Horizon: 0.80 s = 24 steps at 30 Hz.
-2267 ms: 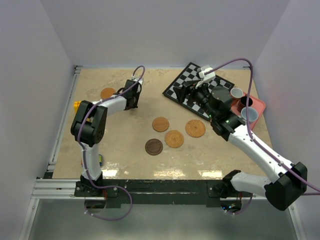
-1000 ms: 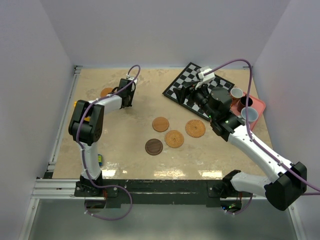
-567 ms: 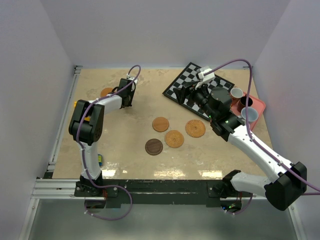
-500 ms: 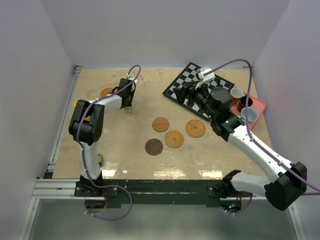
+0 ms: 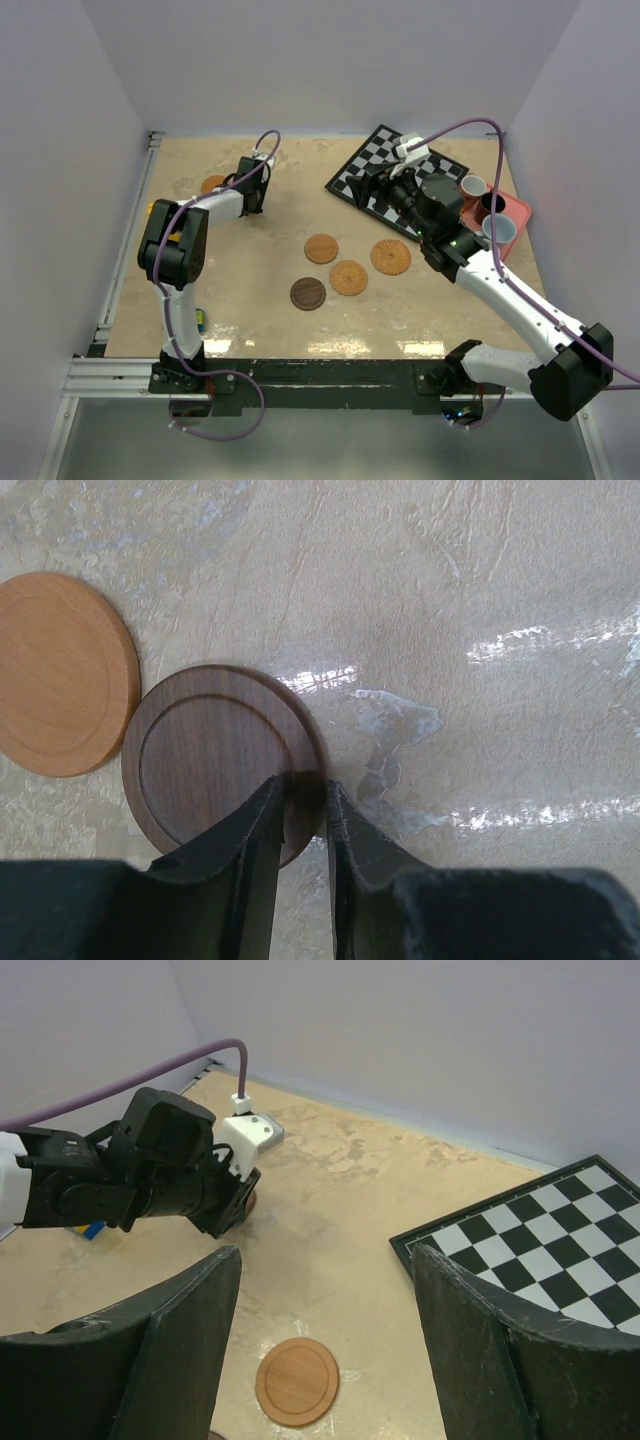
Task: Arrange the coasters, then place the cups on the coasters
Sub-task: Move the coaster to the center of the board.
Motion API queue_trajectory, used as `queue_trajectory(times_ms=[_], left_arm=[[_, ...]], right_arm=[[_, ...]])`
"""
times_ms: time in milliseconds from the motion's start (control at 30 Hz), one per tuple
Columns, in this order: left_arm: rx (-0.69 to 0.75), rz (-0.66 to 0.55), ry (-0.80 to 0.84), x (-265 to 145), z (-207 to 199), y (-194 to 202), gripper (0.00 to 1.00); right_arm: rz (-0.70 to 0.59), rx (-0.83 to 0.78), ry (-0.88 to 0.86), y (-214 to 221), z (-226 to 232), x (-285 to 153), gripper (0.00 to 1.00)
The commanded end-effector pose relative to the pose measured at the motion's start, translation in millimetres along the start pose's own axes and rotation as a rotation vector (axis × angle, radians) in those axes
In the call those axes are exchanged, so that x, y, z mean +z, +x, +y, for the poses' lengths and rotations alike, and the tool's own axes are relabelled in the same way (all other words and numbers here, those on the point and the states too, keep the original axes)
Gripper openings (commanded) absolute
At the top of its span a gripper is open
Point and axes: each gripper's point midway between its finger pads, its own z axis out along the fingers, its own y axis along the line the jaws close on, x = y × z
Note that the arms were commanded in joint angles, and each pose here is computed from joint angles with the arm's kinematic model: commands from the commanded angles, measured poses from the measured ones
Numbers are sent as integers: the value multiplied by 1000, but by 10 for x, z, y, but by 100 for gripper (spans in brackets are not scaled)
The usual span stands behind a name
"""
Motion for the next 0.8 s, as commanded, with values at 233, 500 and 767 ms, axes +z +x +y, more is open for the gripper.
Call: queue_trajectory(times_ms=[233, 500, 767], left_arm=[[18, -68, 20, -283, -25, -232, 36], [-4, -226, 9, -800, -34, -669, 43], [-77, -357, 152, -1529, -250, -1039, 60]], right_arm=[[-21, -10, -10, -80, 21, 31, 84], [14, 3, -4, -15, 19, 23, 86], [215, 33, 33, 635, -66, 50, 83]])
